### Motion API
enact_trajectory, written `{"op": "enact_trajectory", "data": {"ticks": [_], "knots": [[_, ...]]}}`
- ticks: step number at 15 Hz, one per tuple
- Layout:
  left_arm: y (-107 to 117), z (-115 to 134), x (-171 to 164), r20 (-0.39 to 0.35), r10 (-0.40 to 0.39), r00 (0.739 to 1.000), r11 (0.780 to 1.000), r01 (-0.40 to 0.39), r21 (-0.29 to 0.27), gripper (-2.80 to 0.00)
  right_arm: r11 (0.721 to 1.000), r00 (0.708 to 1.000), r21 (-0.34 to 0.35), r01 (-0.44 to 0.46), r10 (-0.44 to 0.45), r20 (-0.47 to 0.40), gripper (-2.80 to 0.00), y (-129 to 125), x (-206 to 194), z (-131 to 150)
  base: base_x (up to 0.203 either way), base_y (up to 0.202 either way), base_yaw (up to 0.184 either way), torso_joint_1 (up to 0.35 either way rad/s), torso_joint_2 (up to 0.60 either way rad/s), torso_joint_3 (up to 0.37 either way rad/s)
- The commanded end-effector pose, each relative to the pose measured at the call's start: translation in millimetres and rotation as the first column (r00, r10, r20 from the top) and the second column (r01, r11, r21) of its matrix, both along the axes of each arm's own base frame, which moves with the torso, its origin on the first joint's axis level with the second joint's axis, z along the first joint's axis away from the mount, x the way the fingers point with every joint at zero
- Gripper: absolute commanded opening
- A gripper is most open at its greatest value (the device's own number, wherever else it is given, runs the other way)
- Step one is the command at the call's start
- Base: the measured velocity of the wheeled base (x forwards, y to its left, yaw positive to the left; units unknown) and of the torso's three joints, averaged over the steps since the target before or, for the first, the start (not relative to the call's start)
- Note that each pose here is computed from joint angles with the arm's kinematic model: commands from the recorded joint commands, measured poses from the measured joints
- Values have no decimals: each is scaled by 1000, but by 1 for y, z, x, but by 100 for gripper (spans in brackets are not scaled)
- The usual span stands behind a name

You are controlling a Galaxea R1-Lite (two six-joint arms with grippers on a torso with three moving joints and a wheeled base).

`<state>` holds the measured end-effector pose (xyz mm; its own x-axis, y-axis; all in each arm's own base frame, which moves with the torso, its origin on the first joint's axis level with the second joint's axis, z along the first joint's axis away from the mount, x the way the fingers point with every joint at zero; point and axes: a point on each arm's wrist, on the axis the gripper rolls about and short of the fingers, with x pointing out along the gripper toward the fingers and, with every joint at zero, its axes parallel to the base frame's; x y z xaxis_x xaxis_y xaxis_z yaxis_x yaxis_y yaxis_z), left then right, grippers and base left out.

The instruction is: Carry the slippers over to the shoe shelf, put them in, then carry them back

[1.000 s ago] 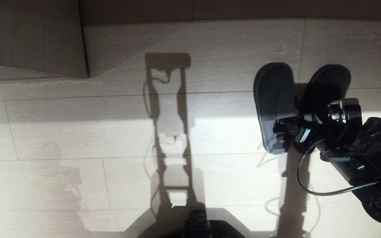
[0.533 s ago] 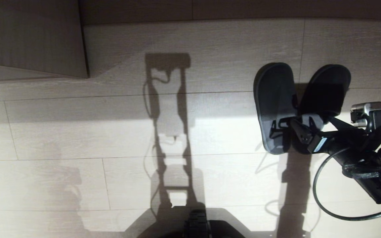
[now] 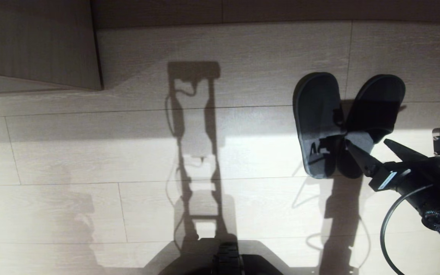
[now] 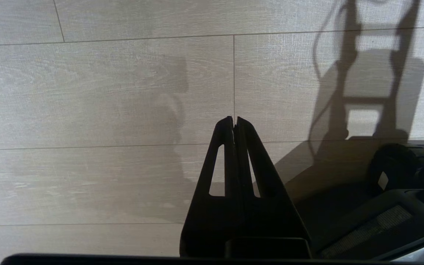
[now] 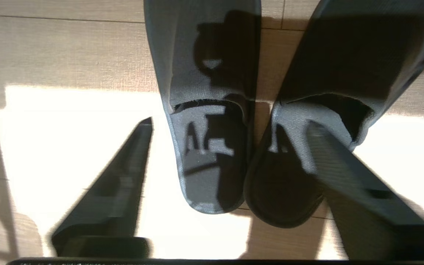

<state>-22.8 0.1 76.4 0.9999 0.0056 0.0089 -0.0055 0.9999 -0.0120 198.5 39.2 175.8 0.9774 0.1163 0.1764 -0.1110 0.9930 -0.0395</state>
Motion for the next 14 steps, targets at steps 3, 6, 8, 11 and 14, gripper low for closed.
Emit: {"op": "enact_trajectory", "data": {"ticks": [3, 6, 8, 11, 14], "knots": [[0, 0, 0, 0, 2, 1000, 1000, -2, 0, -280, 1000, 999, 11, 3, -4, 49, -280, -1, -7, 14, 0, 0, 0, 0, 0, 0], [0, 0, 0, 1, 1, 1000, 1000, -1, 0, -280, 999, 995, 22, 42, -44, 84, -280, -6, -1, 39, 0, 0, 0, 0, 0, 0], [0, 0, 0, 0, 0, 1000, 1000, 0, 1, -280, 994, 989, 26, 105, -107, 101, -280, -15, 18, 53, 0, 0, 0, 0, 0, 0], [0, 0, 0, 2, 2, 1000, 1000, -2, 0, -280, 971, 970, -29, 239, -238, 41, -280, -38, 68, 42, 0, 0, 0, 0, 0, 0], [0, 0, 0, -1, 2, 1000, 1000, -2, 1, -280, 902, 903, -83, 424, -414, 113, -280, -77, 103, 44, 0, 0, 0, 0, 0, 0]]}}
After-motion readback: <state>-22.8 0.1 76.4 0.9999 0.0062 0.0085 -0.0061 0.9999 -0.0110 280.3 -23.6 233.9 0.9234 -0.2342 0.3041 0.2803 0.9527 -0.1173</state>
